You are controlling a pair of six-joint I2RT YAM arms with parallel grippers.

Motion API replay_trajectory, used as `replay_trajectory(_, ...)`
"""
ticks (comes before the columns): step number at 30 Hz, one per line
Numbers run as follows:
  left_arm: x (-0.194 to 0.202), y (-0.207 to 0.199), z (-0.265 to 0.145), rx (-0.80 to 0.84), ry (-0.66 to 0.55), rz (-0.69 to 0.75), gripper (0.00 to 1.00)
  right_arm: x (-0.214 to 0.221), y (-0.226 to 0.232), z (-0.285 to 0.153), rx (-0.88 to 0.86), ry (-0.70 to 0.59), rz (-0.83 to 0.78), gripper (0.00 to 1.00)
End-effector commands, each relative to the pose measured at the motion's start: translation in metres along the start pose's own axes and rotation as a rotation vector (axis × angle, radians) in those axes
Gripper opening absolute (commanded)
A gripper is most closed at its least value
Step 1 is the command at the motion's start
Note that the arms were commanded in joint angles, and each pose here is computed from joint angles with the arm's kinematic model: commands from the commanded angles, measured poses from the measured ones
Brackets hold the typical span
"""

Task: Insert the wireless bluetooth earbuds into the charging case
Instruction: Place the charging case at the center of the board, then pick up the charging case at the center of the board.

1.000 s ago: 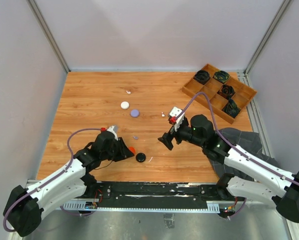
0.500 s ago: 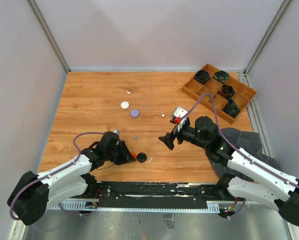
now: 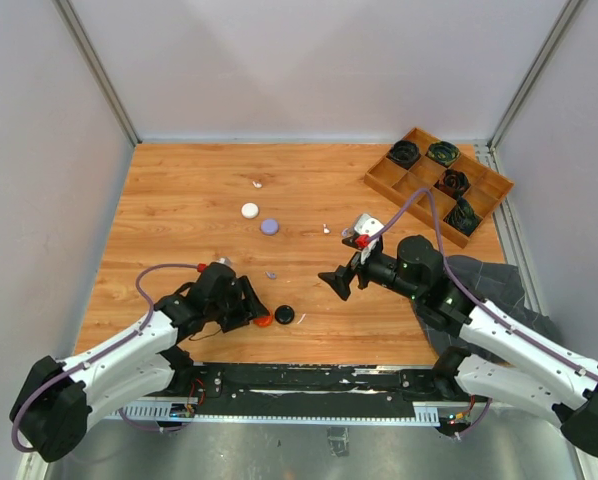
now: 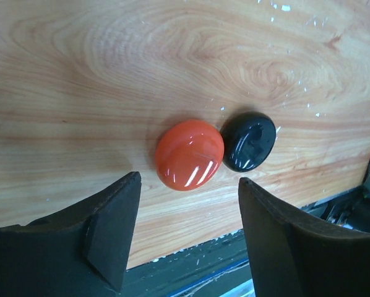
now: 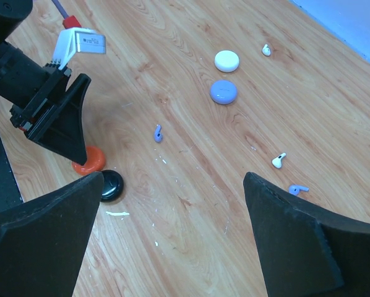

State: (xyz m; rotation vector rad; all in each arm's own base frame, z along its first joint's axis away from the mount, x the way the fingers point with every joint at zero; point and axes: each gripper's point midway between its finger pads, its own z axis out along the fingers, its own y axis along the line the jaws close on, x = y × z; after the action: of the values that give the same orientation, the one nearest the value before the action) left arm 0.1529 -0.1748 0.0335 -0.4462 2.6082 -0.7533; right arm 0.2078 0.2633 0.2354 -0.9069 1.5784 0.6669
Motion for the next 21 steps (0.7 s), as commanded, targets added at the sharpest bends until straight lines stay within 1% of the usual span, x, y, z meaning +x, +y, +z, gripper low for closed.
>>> replay_trajectory(1,-0.021,0.006,-0.014,-0.094,-0.096,0.002,0.71,-0.005,-0.005,-0.002,0.033,-0.028,0.018,0.97)
replay_trajectory(4,-0.040,0.007,-0.025,-0.157,-0.162,0.026,0.82,-0.005,-0.008,-0.004,0.054,-0.023,0.024,0.97)
replay_trajectory(8,-0.071,0.001,-0.036,-0.198,-0.243,0.083,0.87,-0.005,-0.011,-0.008,0.084,-0.021,0.030,0.98)
replay_trajectory(14,-0.139,-0.007,-0.038,-0.258,-0.325,0.159,0.87,-0.008,-0.016,-0.012,0.118,-0.026,0.032,0.99)
replay_trajectory(21,-0.216,-0.028,-0.005,-0.322,-0.334,0.263,0.87,-0.007,-0.023,-0.014,0.156,-0.015,0.018,1.00)
